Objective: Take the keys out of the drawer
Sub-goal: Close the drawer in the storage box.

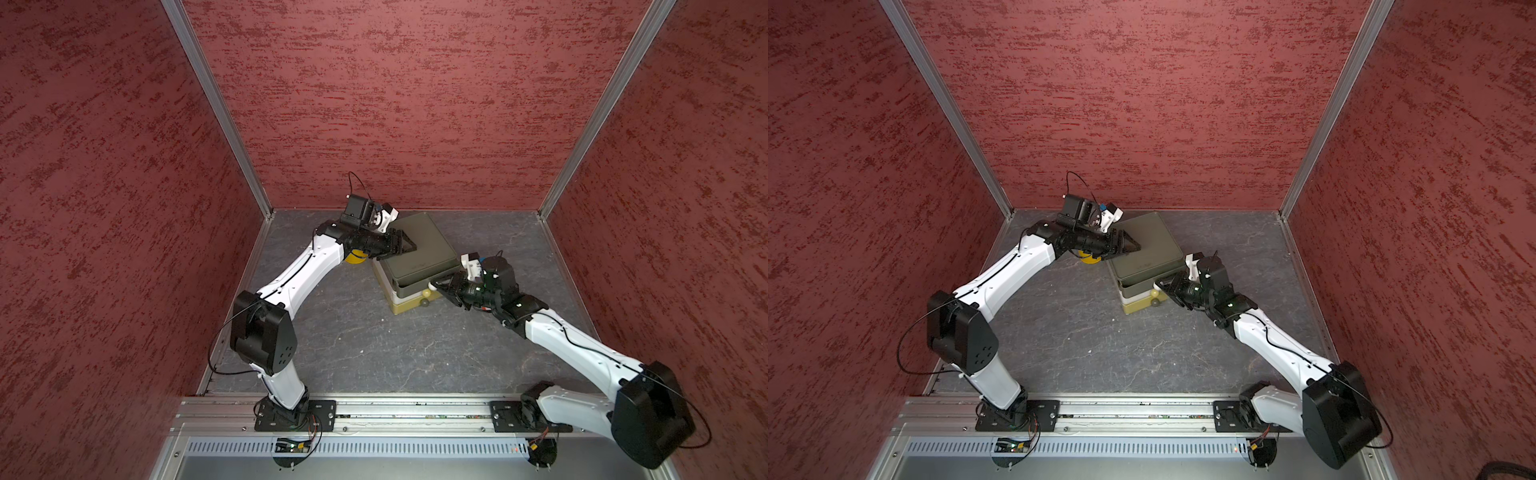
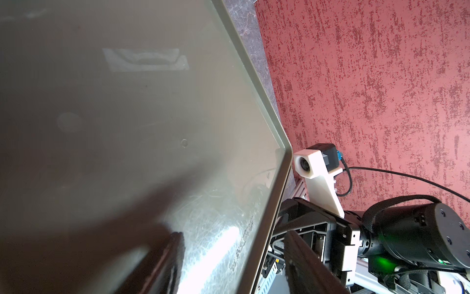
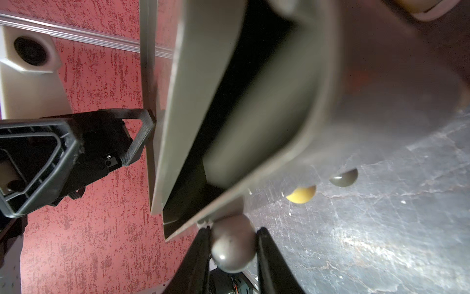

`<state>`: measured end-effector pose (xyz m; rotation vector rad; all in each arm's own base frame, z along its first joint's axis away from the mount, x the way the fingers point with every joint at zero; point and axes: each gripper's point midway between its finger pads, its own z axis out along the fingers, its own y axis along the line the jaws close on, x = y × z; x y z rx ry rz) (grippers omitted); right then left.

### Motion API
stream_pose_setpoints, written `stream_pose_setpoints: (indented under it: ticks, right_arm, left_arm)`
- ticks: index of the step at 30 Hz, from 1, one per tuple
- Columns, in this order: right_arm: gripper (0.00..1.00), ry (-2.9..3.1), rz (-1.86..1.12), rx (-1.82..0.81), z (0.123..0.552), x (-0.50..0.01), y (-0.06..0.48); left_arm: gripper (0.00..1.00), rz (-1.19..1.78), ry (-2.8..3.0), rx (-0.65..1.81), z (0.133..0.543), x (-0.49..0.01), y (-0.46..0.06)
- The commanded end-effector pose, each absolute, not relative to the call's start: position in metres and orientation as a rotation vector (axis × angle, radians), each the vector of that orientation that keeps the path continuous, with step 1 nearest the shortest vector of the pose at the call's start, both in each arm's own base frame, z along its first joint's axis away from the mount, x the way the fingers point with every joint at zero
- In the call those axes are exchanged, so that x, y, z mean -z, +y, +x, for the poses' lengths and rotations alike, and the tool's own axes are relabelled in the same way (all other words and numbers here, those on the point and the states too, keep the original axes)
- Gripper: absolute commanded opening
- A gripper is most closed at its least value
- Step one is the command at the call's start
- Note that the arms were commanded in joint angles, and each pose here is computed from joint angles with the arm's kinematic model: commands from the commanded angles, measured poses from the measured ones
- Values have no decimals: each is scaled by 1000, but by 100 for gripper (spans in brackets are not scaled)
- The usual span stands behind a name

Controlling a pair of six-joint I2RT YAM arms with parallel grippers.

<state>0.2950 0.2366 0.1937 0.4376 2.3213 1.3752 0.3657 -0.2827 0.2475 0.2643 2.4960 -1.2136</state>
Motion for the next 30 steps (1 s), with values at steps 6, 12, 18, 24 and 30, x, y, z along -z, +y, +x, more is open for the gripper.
stream_pose_setpoints:
  ticks: [6,12,18,24,30]
  right_arm:
    - [31,2318,485,-1287,317,-186,224]
    - [32,2312,481,-1292,323,-187,226]
    - [33,2311,485,-1294,328,-185,226]
    - [37,2312,492,-1286,330,-182,225]
    - [43,2313,499,-1283,333,-179,225]
  left_arm:
    - [66,213,2595,1155,356,-224,-269]
    - [66,210,2599,1154,356,-223,-268]
    - [66,212,2597,1155,357,-224,-268]
    - [66,211,2600,1154,357,-222,-268]
    - [66,211,2603,1156,357,-221,-268]
